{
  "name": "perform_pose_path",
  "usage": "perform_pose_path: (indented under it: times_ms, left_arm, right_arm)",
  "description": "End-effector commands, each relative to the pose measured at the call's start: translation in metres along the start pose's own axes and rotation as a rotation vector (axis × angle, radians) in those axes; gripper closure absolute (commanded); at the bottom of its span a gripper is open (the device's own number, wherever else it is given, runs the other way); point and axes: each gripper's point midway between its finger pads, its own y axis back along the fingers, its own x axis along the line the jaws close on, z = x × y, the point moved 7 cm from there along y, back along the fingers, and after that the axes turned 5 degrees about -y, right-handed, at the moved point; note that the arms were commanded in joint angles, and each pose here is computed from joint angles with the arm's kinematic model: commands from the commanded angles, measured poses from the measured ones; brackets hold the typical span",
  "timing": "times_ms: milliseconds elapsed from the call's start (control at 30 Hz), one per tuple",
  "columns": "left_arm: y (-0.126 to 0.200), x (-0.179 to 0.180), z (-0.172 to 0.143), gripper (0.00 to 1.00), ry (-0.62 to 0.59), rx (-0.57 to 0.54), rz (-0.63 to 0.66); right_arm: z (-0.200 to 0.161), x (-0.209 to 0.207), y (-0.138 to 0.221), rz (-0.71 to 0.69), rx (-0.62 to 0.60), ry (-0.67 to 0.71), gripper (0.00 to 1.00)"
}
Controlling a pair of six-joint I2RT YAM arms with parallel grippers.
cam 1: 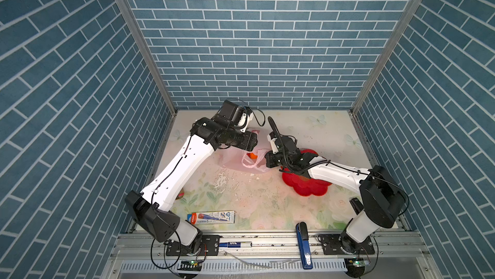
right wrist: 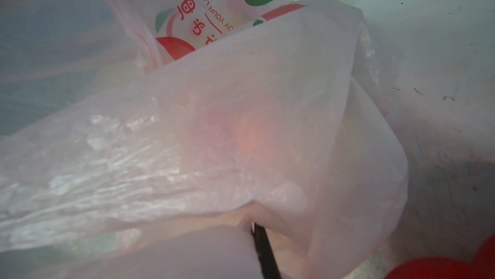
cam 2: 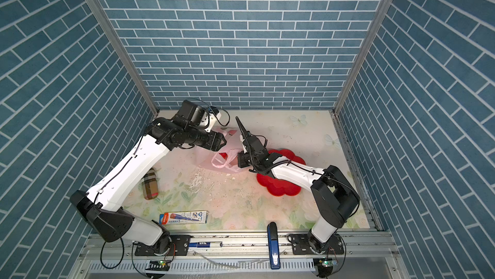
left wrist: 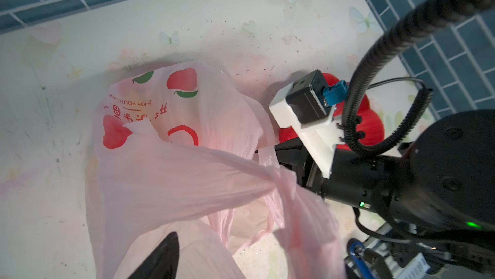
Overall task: Take fruits out of the plastic bag
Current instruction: Place the plastic bag at the top-center of the table.
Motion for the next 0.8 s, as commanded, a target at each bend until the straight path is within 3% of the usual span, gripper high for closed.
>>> perform_pose_path:
  times_ms: [0, 133, 233, 467, 767]
  left_arm:
    - [-0.001, 0.005, 0.001, 0.4, -0.021, -0.009, 0.099]
    - [0.005, 0.013, -0.007, 0.65, 0.028, -0.069, 0.179]
    - [0.016, 0.019, -0.019, 0.76, 0.078, -0.132, 0.223]
    - [0.024, 0.033, -0.08, 0.86, 0.254, -0.208, 0.285]
    - [0.011, 0.039, -0.159, 0.89, 0.448, -0.246, 0.25]
  right_arm:
    - [-0.001, 0.002, 0.003, 0.016, -0.012, -0.037, 1.0]
    - [-0.003, 0.001, 0.004, 0.017, -0.012, -0.044, 1.0]
    - [-0.004, 0.001, 0.005, 0.023, -0.009, -0.049, 1.0]
    - [-0.002, 0.004, 0.007, 0.048, -0.023, -0.093, 0.99]
    - [0.0, 0.004, 0.014, 0.049, -0.053, -0.154, 0.96]
